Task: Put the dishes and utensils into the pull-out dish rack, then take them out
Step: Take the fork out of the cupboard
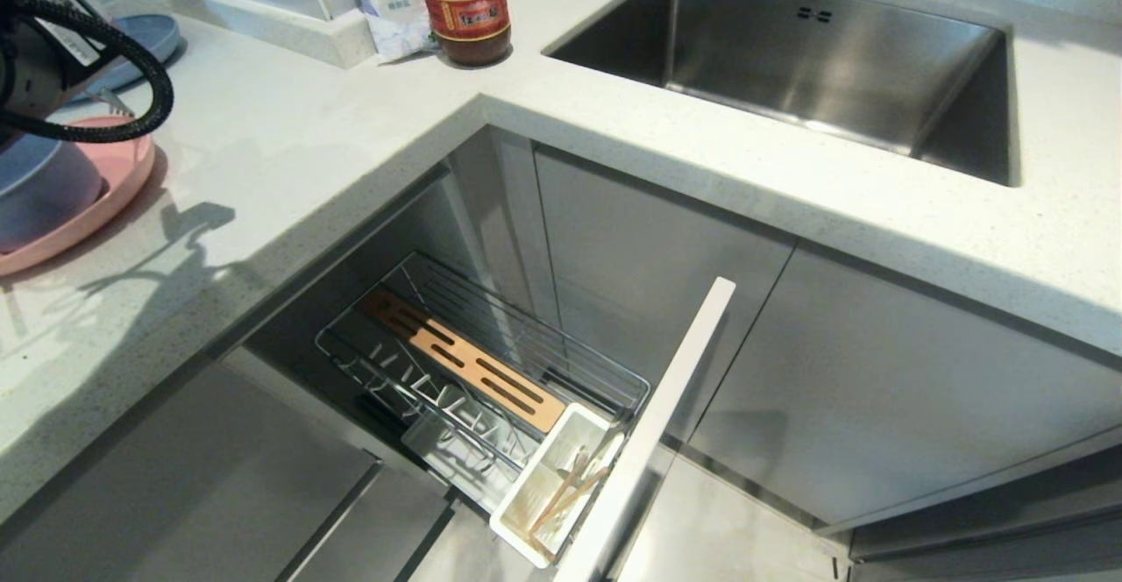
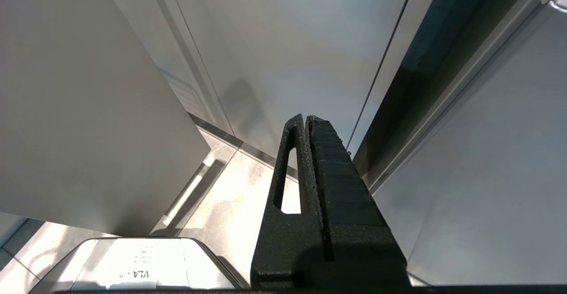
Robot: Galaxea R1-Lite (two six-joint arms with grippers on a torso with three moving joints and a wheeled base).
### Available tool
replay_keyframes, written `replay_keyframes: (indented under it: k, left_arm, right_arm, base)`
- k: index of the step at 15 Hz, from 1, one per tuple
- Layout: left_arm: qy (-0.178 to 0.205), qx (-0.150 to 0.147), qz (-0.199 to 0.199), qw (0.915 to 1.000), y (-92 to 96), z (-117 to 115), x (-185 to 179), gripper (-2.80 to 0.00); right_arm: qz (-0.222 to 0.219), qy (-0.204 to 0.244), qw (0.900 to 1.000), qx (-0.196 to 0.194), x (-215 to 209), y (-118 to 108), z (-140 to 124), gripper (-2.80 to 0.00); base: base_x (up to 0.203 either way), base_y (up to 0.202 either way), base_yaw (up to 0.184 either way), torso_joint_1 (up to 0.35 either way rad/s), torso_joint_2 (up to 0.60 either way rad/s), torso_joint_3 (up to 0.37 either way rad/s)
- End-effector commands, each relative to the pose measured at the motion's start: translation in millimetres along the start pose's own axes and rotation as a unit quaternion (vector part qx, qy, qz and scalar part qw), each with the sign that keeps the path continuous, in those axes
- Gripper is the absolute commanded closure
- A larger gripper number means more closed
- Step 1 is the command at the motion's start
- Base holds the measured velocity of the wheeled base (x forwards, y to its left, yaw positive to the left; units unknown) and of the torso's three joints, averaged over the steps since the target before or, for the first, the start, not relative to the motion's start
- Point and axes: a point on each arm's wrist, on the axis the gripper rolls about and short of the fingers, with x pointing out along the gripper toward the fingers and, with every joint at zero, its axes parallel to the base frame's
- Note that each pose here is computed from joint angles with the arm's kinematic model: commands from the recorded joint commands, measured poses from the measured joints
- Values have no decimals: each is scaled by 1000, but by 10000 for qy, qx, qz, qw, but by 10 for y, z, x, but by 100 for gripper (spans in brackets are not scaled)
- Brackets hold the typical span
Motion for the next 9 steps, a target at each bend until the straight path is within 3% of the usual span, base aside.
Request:
replay_keyframes:
  k: [1, 9]
  left_arm:
    - [2, 36, 91, 10000, -16, -45, 39, 0]
    - [28, 166, 161, 9997, -18, -84, 62, 0]
  right_arm:
    - [6, -15, 10000, 0, -2, 0, -5, 0]
    - [7, -16, 10000, 0, -2, 0, -4, 0]
  base:
    - [0, 0, 0, 0, 0, 0]
    - [0, 0, 0, 0, 0, 0]
